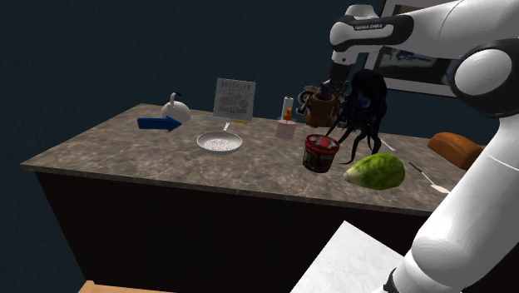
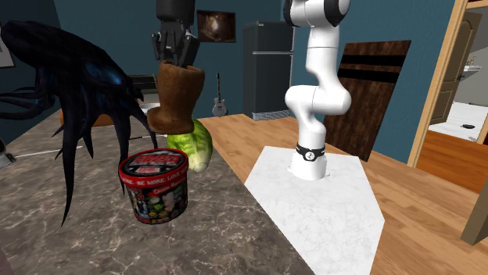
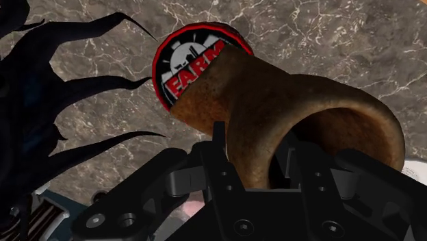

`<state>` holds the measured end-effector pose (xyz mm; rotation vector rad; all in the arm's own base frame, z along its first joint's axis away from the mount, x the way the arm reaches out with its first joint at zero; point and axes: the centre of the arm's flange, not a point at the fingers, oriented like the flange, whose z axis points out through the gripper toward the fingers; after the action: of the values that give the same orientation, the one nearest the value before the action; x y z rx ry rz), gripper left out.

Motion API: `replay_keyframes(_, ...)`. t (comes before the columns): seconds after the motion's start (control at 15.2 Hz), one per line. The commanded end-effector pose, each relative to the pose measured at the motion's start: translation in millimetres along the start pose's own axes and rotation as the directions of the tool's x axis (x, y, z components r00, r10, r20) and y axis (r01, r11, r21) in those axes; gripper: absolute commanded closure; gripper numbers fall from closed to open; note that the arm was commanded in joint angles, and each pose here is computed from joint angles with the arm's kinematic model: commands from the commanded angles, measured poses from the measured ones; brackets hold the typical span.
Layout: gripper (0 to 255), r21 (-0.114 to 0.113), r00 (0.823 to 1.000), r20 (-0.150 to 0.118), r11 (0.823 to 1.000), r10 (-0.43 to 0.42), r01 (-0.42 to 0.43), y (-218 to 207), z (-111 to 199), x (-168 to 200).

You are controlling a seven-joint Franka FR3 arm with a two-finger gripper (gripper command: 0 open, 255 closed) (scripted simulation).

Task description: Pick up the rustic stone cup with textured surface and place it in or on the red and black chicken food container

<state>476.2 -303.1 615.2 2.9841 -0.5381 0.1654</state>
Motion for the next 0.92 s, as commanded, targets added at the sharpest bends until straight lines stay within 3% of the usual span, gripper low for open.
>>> replay_keyframes(0.0, 255, 0.000, 1.000, -0.002, 1.000, -0.002, 0.002, 28, -3, 7)
replay_keyframes(0.26, 255, 0.000, 1.000, -0.002, 1.000, -0.002, 0.002, 79, -7, 24)
replay_keyframes(0.86, 255, 0.000, 1.000, -0.002, 1.000, -0.002, 0.002, 75, 40, 18)
